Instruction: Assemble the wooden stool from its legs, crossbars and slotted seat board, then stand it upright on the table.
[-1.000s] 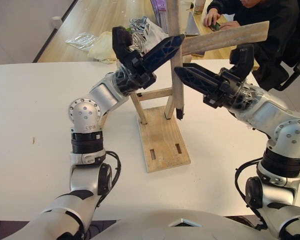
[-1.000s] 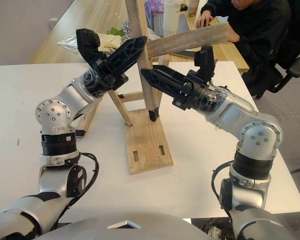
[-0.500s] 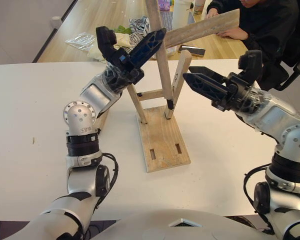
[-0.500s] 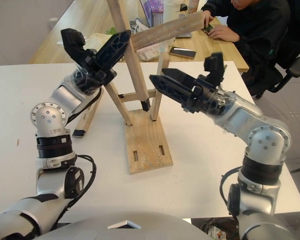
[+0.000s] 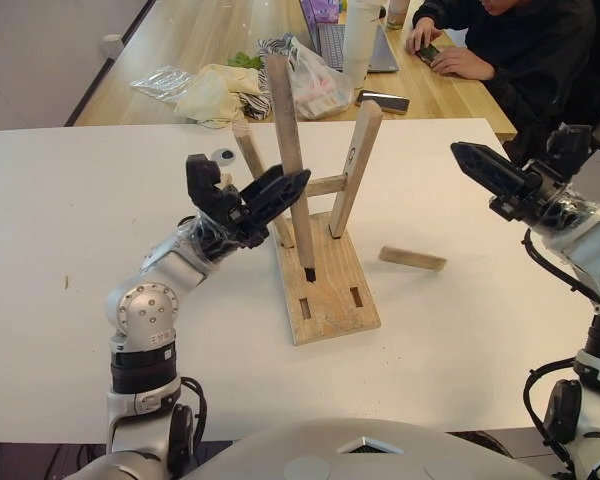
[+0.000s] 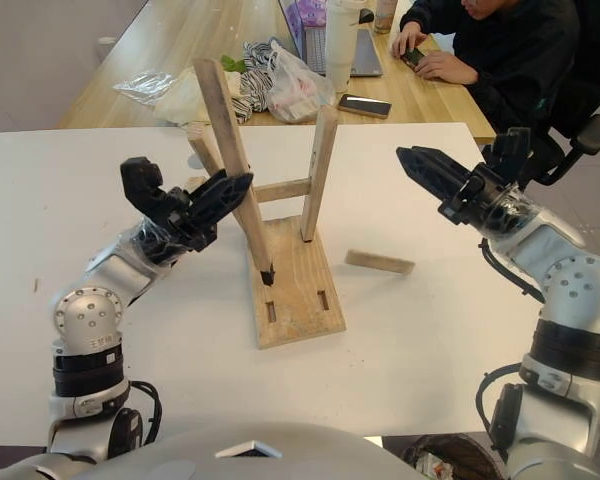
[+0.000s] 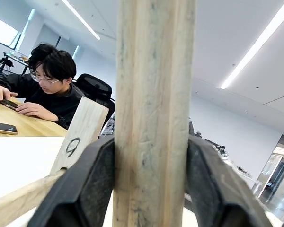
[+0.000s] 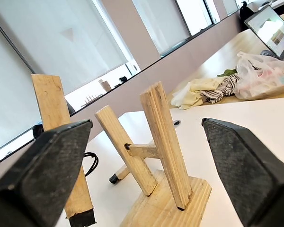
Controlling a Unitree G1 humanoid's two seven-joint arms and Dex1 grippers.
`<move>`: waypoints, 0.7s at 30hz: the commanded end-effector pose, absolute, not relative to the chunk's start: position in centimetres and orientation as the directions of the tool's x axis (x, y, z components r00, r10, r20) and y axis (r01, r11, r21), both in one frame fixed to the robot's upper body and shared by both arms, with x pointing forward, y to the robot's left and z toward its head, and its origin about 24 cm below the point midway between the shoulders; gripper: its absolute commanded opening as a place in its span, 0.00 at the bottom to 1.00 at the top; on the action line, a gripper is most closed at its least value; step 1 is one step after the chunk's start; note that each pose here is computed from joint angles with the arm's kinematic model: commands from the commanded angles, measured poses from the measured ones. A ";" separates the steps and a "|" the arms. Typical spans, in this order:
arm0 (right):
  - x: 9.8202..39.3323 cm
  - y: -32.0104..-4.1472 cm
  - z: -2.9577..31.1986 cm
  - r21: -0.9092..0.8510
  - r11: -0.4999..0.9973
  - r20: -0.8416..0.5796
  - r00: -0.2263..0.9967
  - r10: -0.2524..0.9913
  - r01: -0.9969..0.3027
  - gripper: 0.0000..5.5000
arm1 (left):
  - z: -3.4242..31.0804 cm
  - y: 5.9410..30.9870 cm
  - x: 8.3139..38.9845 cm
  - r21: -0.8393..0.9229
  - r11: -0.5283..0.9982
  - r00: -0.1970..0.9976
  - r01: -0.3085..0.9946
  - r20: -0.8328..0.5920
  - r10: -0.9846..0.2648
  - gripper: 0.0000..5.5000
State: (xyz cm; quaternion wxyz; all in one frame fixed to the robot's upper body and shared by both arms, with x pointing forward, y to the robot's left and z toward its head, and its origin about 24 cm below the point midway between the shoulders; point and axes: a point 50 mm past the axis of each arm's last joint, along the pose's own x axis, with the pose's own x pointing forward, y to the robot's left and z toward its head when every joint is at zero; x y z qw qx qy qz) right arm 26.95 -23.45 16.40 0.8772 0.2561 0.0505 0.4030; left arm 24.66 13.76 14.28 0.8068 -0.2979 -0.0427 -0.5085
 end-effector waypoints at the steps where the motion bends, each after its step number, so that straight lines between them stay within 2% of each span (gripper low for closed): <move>1: 26.5 -23.6 12.6 0.509 0.601 -0.026 0.687 0.726 -0.616 0.77 | 12.8 14.1 24.4 -0.397 0.350 0.486 0.849 0.324 -0.812 0.38; 8: 26.3 -23.7 11.3 0.516 0.612 -0.056 0.690 0.722 -0.599 0.77 | 10.9 14.2 23.3 -0.421 0.369 0.512 0.829 0.305 -0.803 0.38; 21: 27.1 -23.8 11.7 0.509 0.609 -0.079 0.671 0.737 -0.608 0.77 | 6.7 13.8 22.8 -0.485 0.445 0.607 0.753 0.249 -0.755 0.38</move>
